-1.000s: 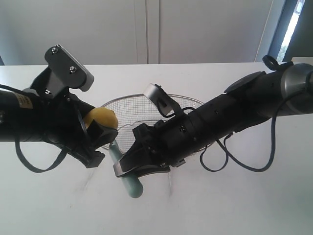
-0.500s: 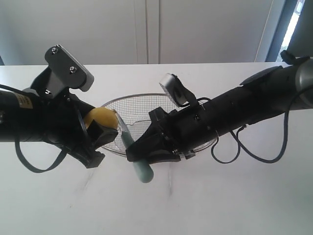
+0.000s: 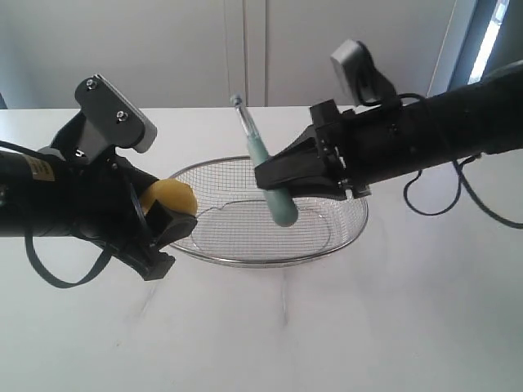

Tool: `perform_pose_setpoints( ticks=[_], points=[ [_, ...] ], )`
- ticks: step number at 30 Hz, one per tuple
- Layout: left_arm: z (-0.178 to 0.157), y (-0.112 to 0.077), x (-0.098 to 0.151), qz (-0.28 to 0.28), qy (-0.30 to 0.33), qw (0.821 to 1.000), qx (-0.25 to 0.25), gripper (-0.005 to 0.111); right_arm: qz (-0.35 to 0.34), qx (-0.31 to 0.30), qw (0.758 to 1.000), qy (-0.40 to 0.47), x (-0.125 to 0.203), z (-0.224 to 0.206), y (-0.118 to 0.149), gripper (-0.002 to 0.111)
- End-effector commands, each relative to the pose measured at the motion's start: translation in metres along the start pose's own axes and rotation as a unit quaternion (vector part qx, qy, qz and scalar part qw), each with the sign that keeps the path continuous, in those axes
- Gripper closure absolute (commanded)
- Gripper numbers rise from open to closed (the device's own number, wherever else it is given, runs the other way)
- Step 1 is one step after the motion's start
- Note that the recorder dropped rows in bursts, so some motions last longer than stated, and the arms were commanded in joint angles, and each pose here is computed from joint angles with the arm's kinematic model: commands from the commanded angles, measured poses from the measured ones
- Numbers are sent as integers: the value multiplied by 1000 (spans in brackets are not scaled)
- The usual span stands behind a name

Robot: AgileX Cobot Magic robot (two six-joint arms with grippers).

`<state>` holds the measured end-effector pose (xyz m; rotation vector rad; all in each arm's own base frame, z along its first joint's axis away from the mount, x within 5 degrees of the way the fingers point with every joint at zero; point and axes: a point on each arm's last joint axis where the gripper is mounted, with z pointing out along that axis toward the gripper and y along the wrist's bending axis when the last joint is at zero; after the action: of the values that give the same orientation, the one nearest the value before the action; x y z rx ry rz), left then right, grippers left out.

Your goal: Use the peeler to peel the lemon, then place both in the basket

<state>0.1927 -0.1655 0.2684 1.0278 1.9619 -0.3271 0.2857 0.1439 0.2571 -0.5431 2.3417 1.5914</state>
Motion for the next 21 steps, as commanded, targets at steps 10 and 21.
perform_pose_setpoints(
  ticks=[10,21],
  points=[
    [-1,-1,-2,-4,-6,1000,0,107,13,98,992,77,22,33,-24,108],
    [-1,-1,-2,-4,-6,1000,0,107,34,20,986,165,51,98,-19,108]
  ],
)
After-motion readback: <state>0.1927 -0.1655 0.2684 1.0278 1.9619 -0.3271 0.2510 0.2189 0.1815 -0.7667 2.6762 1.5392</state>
